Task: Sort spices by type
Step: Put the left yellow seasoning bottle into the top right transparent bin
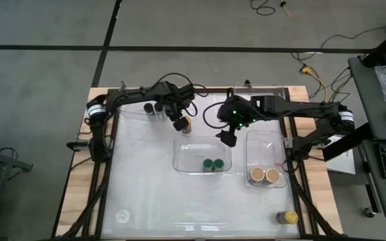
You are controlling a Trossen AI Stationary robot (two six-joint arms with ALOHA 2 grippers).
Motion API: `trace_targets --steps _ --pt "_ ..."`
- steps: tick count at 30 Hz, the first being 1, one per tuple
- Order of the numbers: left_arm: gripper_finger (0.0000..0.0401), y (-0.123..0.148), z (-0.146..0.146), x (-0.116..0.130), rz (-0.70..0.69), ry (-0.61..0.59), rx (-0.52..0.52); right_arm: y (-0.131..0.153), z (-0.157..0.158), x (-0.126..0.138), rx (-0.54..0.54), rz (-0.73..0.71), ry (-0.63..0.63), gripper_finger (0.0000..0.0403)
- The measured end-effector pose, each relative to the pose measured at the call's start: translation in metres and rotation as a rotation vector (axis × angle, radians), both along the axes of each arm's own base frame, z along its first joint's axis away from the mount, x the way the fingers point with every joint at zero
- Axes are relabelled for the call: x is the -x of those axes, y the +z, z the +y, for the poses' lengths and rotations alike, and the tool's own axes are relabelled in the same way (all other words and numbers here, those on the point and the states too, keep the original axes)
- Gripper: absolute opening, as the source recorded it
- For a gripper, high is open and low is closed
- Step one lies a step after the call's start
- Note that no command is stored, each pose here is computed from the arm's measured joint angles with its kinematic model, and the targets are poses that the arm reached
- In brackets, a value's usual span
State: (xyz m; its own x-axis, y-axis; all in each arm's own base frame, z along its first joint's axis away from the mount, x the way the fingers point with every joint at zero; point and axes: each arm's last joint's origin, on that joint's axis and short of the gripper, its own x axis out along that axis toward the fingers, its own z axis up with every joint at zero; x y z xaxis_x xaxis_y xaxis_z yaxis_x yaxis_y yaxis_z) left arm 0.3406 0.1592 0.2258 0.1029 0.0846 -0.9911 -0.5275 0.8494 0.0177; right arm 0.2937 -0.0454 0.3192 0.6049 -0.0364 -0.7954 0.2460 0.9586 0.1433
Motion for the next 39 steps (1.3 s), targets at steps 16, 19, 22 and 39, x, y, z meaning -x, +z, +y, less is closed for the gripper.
trace_targets --steps 16,19,22,39 --pt "0.0 0.0 0.002 -0.01 -0.126 0.025 0.039 0.001 0.0 -0.001 0.0 -0.012 -0.004 0.0342" --pt "0.0 0.001 0.003 -0.013 -0.163 0.027 0.048 0.001 0.0 -0.002 0.001 -0.022 -0.004 0.0339" --pt "0.0 0.001 0.003 -0.014 -0.176 0.025 0.049 0.002 0.0 -0.002 0.003 -0.032 -0.004 0.0335" --pt "0.0 0.02 0.01 -0.02 -0.315 0.016 0.028 -0.006 -0.004 -0.021 0.079 -0.088 0.077 0.0343"
